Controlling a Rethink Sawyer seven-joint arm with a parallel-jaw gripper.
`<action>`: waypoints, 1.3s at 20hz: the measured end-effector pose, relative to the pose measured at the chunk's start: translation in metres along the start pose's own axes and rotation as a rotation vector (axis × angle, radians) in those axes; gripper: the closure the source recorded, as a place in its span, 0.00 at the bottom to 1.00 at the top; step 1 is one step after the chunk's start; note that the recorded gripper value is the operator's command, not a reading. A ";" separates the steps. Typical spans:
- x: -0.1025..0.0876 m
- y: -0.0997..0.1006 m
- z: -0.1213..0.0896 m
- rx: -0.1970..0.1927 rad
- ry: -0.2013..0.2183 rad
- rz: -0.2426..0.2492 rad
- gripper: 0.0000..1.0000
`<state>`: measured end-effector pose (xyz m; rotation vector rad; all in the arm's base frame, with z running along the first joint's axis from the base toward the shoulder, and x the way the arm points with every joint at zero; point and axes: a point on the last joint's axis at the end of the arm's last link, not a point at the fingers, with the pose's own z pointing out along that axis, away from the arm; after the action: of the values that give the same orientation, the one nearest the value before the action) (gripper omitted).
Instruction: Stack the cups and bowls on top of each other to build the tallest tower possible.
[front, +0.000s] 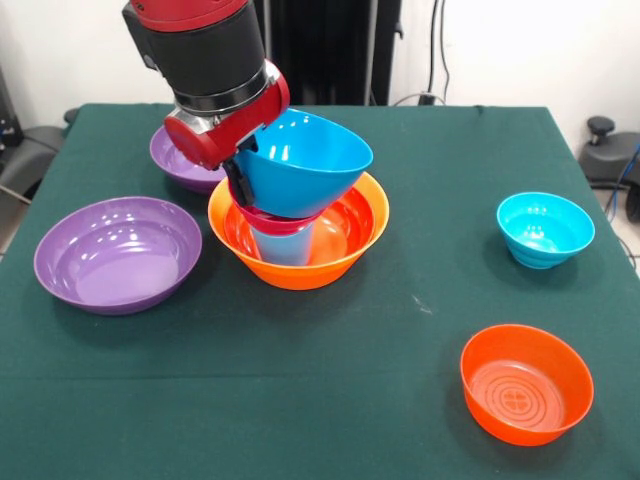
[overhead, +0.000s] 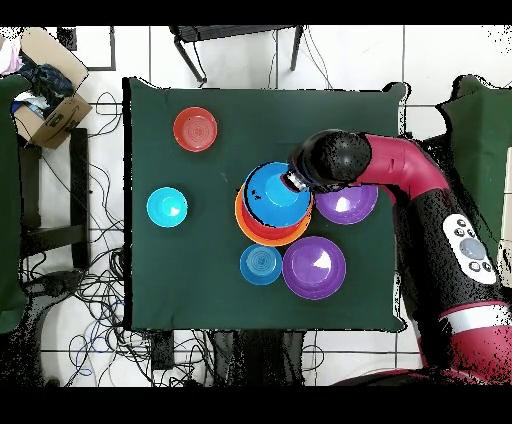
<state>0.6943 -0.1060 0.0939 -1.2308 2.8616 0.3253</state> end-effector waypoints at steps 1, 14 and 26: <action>0.000 0.000 0.000 0.000 0.000 0.000 1.00; 0.004 -0.001 0.001 0.001 0.006 0.006 1.00; 0.015 -0.003 0.004 0.001 0.026 0.021 1.00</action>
<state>0.6865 -0.1180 0.0883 -1.2150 2.8981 0.3104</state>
